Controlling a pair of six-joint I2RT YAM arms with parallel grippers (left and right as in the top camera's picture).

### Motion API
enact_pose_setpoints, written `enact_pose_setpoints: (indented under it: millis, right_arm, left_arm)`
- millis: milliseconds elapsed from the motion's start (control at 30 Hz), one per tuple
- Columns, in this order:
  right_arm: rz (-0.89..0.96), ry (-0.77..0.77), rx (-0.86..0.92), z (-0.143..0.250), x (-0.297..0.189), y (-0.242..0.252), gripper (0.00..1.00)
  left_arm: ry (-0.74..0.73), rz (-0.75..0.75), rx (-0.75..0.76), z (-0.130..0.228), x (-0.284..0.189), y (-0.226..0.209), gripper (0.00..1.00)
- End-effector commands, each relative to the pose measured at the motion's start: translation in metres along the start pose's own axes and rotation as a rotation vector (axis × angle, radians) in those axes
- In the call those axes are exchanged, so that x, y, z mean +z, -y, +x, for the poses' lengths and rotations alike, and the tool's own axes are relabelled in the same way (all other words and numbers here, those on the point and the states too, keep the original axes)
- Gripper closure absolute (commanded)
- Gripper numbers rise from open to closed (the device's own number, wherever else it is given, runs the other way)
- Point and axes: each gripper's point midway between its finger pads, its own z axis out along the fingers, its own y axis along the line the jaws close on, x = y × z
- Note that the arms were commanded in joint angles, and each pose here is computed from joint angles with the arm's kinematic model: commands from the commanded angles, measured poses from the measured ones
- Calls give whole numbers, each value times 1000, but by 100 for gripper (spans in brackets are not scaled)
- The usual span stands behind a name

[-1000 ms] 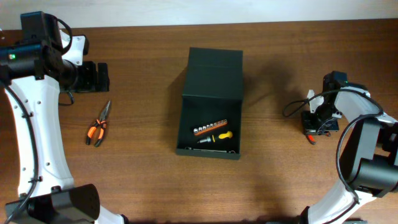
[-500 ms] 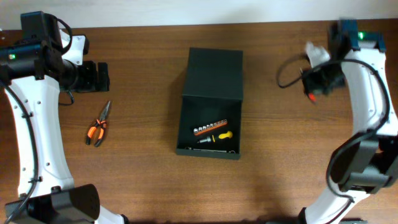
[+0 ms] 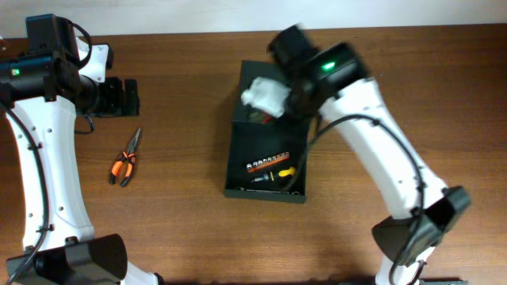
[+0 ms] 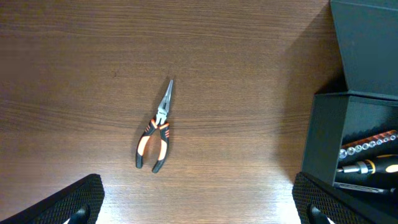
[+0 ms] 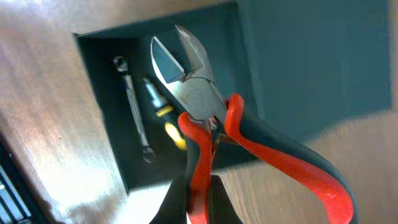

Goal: Pack container

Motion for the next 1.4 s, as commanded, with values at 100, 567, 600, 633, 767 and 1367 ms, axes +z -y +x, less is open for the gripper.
enact_pose_setpoints:
  millis: [100, 567, 600, 633, 767, 1367]
  right_arm:
    - [-125, -123, -46, 14, 92, -28, 96]
    - [-167, -183, 6, 49, 154, -45, 64]
    - [-165, -180, 7, 48, 154, -44, 52]
    - [-163, -179, 8, 47, 153, -44, 47]
    - [-141, -175, 4, 42, 147, -38, 19]
    - [315, 104, 627, 46, -61, 123, 1]
  left_arm:
    - [20, 8, 19, -2, -6, 2, 1]
    - [15, 9, 18, 0, -6, 2, 1]
    - [12, 10, 18, 0, -6, 3, 1]
    - [9, 10, 18, 1, -6, 3, 1]
    - [4, 10, 17, 2, -6, 3, 1]
    - [25, -149, 93, 55, -68, -2, 1]
